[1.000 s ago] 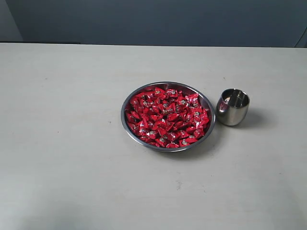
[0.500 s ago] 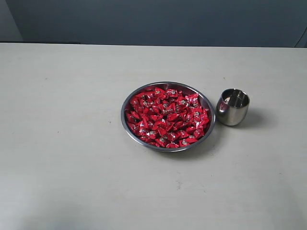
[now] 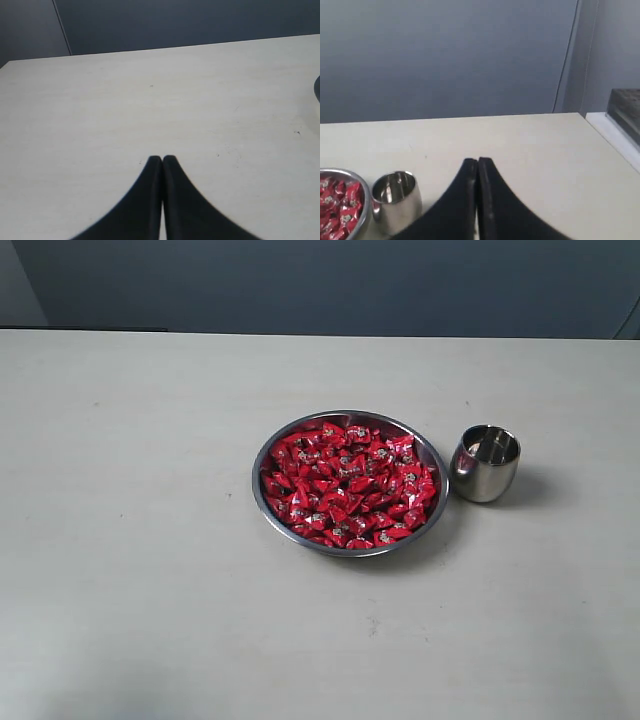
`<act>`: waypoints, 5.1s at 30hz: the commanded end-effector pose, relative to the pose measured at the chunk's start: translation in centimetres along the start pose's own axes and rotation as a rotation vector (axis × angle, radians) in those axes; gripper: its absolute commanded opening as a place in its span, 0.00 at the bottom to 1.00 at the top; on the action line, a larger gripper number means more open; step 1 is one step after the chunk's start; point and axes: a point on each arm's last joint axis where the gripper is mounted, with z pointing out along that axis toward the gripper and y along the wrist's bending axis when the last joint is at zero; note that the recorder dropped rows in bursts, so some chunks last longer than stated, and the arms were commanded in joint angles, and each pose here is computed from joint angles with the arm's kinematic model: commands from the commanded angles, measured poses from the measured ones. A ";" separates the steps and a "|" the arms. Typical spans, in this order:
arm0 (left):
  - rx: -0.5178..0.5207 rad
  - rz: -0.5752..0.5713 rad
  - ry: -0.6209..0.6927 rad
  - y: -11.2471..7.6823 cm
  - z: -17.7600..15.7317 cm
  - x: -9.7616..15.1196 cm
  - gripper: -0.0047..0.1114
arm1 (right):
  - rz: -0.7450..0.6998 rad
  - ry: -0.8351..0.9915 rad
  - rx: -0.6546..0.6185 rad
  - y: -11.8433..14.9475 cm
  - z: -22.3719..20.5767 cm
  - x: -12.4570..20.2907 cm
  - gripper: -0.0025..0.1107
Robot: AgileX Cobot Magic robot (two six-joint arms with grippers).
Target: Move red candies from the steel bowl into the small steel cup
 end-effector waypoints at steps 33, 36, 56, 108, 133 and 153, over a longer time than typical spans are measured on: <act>0.006 0.002 -0.019 0.0 -0.1 -0.3 0.04 | 0.033 -0.121 -0.004 0.1 2.7 -12.0 0.01; 0.006 0.002 -0.019 0.0 -0.1 -0.3 0.04 | 0.036 -0.013 -0.005 0.1 4.4 -11.1 0.01; 0.006 0.002 -0.019 0.0 -0.1 -0.3 0.04 | -0.043 0.618 -0.454 10.3 16.3 -3.5 0.07; 0.006 0.002 -0.019 0.0 -0.1 -0.3 0.04 | -0.371 0.783 -0.601 22.7 26.3 -0.8 0.02; 0.006 0.002 -0.019 0.0 -0.1 -0.3 0.04 | -0.134 0.853 -0.310 10.9 27.8 2.0 0.02; 0.006 0.002 -0.019 0.0 -0.1 -0.3 0.04 | -0.127 0.821 -0.319 11.0 27.3 0.8 0.35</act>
